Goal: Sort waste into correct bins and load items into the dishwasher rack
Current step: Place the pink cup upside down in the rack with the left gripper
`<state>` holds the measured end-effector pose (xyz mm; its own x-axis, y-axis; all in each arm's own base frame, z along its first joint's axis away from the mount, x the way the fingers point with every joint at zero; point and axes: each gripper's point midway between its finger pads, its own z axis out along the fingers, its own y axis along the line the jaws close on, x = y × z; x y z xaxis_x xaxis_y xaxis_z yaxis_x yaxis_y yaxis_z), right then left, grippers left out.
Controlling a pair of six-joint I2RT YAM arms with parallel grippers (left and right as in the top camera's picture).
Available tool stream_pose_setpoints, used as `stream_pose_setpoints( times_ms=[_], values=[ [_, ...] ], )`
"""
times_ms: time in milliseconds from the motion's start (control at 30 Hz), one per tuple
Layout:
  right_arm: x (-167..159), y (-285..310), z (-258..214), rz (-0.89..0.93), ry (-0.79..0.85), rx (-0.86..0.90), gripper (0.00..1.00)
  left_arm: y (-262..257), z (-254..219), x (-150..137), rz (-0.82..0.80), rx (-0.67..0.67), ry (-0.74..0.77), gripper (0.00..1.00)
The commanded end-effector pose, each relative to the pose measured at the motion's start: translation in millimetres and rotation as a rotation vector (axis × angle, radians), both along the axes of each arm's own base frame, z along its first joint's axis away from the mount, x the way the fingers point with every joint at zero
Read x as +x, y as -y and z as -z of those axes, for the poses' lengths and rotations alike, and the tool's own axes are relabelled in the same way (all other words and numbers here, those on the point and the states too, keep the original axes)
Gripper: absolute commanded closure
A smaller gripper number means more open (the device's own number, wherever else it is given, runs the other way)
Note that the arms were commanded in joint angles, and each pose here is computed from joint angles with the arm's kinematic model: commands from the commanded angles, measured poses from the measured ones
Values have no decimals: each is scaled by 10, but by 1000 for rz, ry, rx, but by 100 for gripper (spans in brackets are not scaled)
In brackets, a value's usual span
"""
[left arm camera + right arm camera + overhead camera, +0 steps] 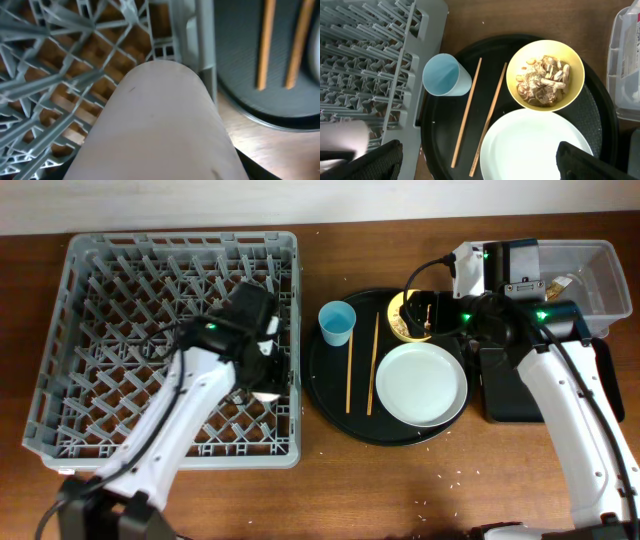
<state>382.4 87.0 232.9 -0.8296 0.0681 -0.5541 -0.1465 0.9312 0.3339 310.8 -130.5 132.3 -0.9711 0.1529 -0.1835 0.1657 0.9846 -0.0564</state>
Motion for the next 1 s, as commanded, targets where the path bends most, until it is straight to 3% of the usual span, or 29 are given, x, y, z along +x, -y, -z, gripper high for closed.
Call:
stream_pose_setpoints(
  times_ms=[0,267,400,533,733,900,967],
  values=[
    [-9,35,-54,1,17,-17,2,-40,248,-76,29,97,-86,62],
    [-10,35,-51,1,16,-18,2,14,532,-172,57,144,-187,62],
    [-17,36,-42,1,12,-18,2,9,668,-180,58,160,-224,45],
    [-17,37,-34,1,10,-18,2,2,641,-197,58,164,-233,51],
    [0,34,19,1,-4,-19,1,-29,315,-262,60,182,-273,49],
    [12,31,69,0,-18,-20,2,-58,208,-325,61,194,-302,28],
    [16,30,77,0,-20,-20,2,-63,218,-337,61,197,-307,24]
  ],
)
